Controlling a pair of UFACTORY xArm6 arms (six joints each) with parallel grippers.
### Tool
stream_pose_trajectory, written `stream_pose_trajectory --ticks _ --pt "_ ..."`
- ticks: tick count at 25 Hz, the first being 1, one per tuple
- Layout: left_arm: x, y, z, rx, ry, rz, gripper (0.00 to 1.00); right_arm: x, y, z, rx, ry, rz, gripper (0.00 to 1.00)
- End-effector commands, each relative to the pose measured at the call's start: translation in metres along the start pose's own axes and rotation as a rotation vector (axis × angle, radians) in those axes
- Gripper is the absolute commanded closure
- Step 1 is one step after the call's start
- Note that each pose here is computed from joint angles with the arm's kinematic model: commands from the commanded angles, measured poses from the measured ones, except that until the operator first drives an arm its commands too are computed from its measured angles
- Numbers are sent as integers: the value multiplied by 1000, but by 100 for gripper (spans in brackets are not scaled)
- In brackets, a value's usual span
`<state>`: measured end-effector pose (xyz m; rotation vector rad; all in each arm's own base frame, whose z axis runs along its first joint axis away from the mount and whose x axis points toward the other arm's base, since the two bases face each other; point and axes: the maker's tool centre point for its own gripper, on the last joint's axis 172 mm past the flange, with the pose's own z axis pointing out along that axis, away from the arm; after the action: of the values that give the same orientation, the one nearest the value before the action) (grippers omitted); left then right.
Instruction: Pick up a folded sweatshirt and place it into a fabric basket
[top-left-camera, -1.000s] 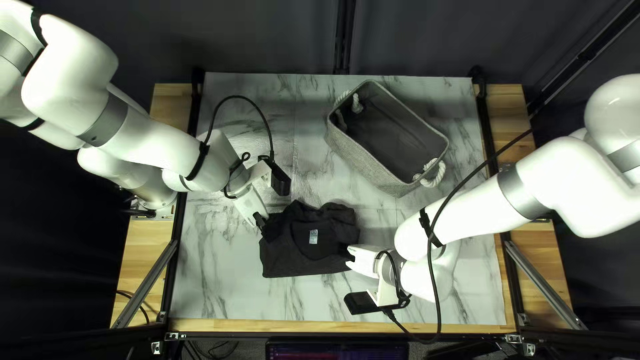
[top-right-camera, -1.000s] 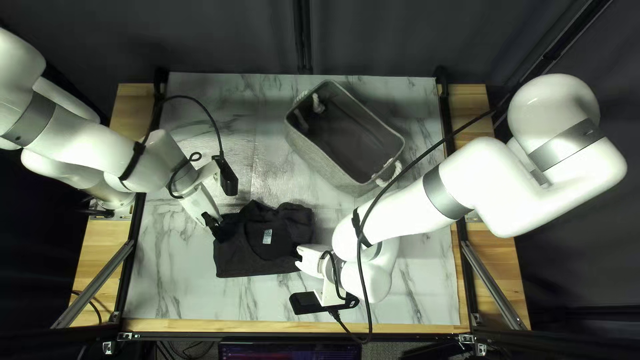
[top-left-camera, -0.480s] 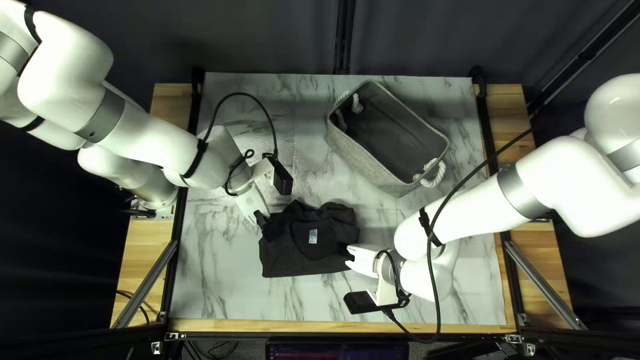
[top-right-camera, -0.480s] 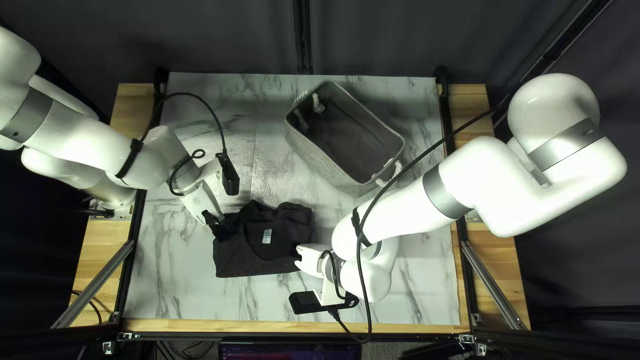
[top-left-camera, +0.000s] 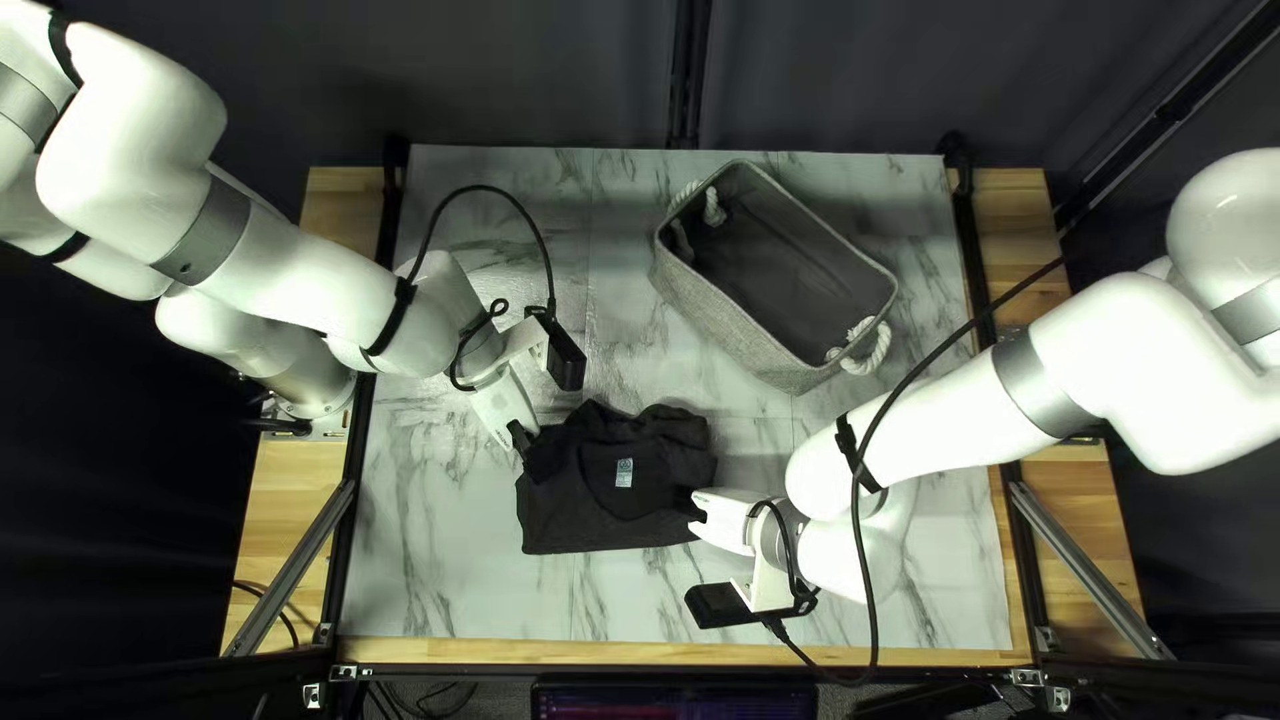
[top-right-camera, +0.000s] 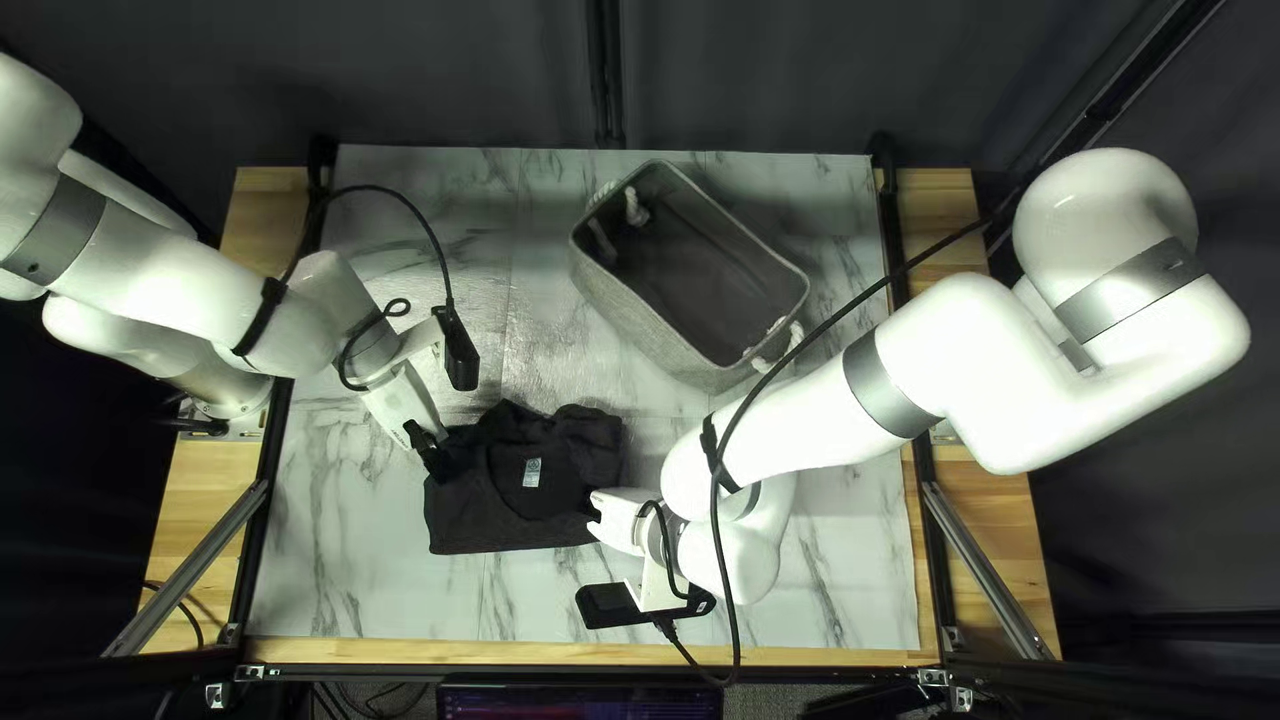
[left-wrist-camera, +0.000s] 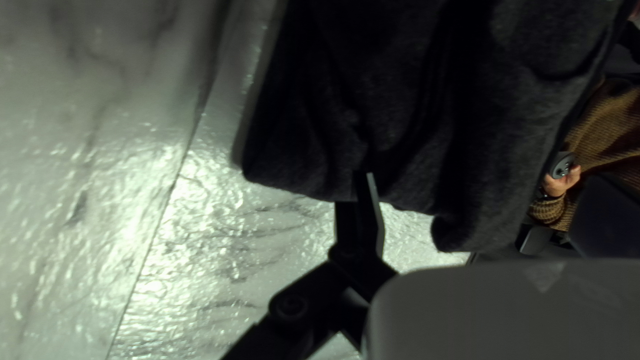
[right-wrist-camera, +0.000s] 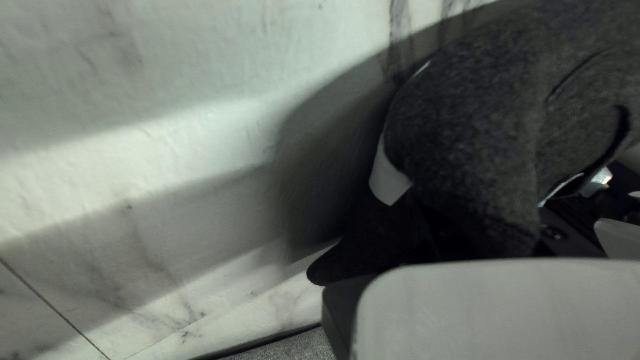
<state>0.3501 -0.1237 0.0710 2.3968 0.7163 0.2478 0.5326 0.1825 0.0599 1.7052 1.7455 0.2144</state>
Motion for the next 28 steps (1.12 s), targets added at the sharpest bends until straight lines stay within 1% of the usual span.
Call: stream_pose_trajectory --ticks 1,12,18,28 --pt "4 -5 6 16 -2 -2 0 0 0 -1 1 -1 0 100" --pt "-3 -3 13 29 -23 19 0 0 -1 -1 1 -4 1 100" --pt "-4 -8 18 26 -27 18 0 0 -2 -1 1 -5 0 100" --pt "-6 -3 31 31 -33 16 0 1 -2 -1 2 -5 0 100"
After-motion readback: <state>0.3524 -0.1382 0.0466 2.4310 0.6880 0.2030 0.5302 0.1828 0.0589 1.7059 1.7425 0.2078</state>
